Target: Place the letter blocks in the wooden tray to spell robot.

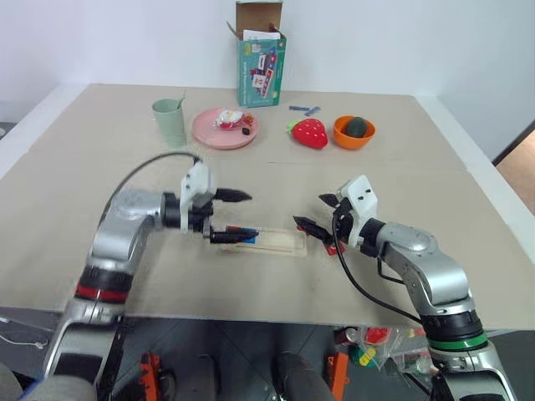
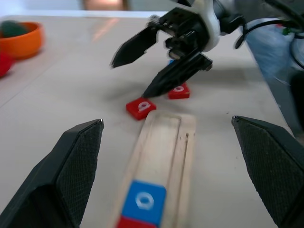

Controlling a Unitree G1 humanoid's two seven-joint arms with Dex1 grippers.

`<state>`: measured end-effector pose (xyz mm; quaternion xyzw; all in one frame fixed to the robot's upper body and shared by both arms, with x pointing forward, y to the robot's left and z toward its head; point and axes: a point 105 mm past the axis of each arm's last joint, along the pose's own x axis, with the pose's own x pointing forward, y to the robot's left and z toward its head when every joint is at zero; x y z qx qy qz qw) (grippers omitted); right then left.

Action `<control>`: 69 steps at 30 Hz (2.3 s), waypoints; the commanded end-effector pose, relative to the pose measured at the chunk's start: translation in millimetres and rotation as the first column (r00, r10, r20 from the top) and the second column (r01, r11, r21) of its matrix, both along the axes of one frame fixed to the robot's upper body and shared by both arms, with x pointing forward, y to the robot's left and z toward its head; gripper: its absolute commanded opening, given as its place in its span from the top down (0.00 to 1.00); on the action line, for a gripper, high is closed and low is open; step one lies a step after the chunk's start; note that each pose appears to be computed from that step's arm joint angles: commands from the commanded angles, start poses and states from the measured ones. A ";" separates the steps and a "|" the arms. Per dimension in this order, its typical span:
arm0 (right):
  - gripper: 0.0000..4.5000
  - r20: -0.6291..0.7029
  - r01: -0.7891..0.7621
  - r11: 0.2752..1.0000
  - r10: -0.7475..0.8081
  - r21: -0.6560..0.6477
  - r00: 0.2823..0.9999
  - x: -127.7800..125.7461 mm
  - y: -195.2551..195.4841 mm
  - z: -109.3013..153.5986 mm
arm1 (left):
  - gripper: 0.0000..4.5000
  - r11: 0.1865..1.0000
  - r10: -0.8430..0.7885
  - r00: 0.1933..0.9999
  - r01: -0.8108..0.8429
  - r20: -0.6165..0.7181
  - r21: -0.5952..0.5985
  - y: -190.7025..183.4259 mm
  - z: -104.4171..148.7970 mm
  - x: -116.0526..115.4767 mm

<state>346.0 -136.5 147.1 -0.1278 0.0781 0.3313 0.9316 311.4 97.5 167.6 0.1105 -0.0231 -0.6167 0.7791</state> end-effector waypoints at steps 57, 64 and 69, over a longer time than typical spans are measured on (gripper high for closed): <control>0.51 -0.047 0.045 0.999 -0.045 -0.006 0.998 15.1 11.2 13.8 | 0.00 0.960 0.271 0.963 -0.271 -0.008 -0.074 -11.6 -17.8 -38.5; 0.37 -0.089 0.038 0.998 -0.042 -0.040 0.995 7.8 15.1 1.4 | 0.00 0.959 0.270 0.963 -0.269 -0.001 -0.086 -12.7 -16.4 -39.2; 0.37 -0.140 0.044 0.996 -0.054 -0.071 0.989 1.6 11.2 -12.9 | 0.00 0.960 0.270 0.963 -0.269 0.000 -0.083 -12.5 -16.9 -40.2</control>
